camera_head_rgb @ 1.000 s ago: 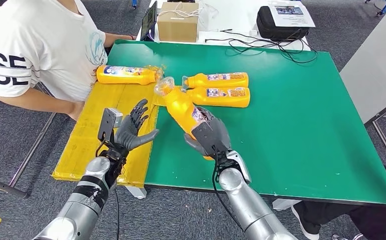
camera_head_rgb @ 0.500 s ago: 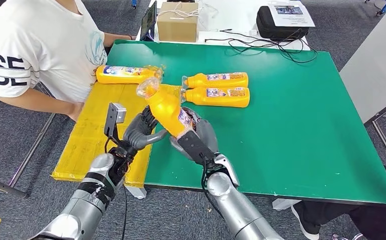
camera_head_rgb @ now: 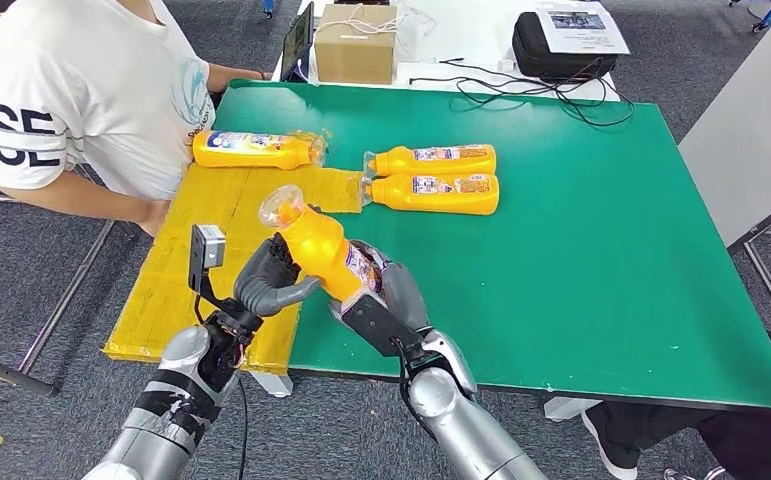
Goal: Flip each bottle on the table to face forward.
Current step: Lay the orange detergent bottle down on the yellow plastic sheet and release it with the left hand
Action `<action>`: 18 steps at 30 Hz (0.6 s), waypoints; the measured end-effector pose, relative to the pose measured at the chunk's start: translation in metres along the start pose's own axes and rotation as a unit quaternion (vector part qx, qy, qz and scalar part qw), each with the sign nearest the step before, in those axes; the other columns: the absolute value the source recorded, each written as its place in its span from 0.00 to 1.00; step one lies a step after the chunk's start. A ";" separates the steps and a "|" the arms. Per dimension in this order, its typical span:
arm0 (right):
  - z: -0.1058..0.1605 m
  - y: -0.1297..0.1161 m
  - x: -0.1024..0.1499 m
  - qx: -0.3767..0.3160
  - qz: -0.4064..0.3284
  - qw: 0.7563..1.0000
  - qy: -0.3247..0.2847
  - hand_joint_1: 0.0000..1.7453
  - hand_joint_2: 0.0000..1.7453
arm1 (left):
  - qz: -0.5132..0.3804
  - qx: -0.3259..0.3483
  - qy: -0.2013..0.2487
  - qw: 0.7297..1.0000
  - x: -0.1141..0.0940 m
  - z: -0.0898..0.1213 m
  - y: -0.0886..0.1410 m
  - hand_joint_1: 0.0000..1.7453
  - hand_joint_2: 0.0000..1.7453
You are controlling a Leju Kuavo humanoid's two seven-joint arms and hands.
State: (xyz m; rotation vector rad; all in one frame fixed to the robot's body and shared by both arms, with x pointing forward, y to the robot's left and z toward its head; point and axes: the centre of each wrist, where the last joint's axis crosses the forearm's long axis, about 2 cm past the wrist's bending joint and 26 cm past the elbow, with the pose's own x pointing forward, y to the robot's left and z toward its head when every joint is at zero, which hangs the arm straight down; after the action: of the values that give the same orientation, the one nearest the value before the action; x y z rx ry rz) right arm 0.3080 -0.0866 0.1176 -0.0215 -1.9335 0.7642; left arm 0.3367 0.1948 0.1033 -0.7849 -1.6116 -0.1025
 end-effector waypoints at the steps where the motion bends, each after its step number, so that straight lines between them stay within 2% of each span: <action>1: 0.001 0.000 0.000 0.000 0.000 1.000 0.001 1.00 1.00 | -0.001 0.000 -0.001 1.000 0.000 0.000 0.000 0.00 1.00; 5: 0.003 0.000 -0.001 0.000 0.000 1.000 0.002 1.00 1.00 | 0.003 -0.007 -0.004 1.000 0.001 0.004 0.001 0.00 1.00; 10: 0.009 -0.001 -0.005 0.006 0.001 1.000 0.011 1.00 1.00 | -0.001 -0.011 -0.009 1.000 -0.001 0.017 0.004 0.00 1.00; 14: 0.011 -0.001 -0.007 0.025 0.011 0.999 0.021 1.00 1.00 | -0.010 -0.008 -0.008 1.000 -0.002 0.026 0.003 0.00 1.00; 18: 0.006 0.000 -0.006 0.056 0.034 0.997 0.031 1.00 1.00 | -0.033 0.003 0.000 0.999 0.000 0.026 -0.001 0.00 1.00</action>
State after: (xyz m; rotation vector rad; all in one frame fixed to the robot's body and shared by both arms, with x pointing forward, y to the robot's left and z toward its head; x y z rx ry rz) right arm 0.3061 -0.0916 0.1116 -0.0409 -1.8371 0.9060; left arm 0.3147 0.2070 0.0978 -0.7283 -1.6370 -0.1449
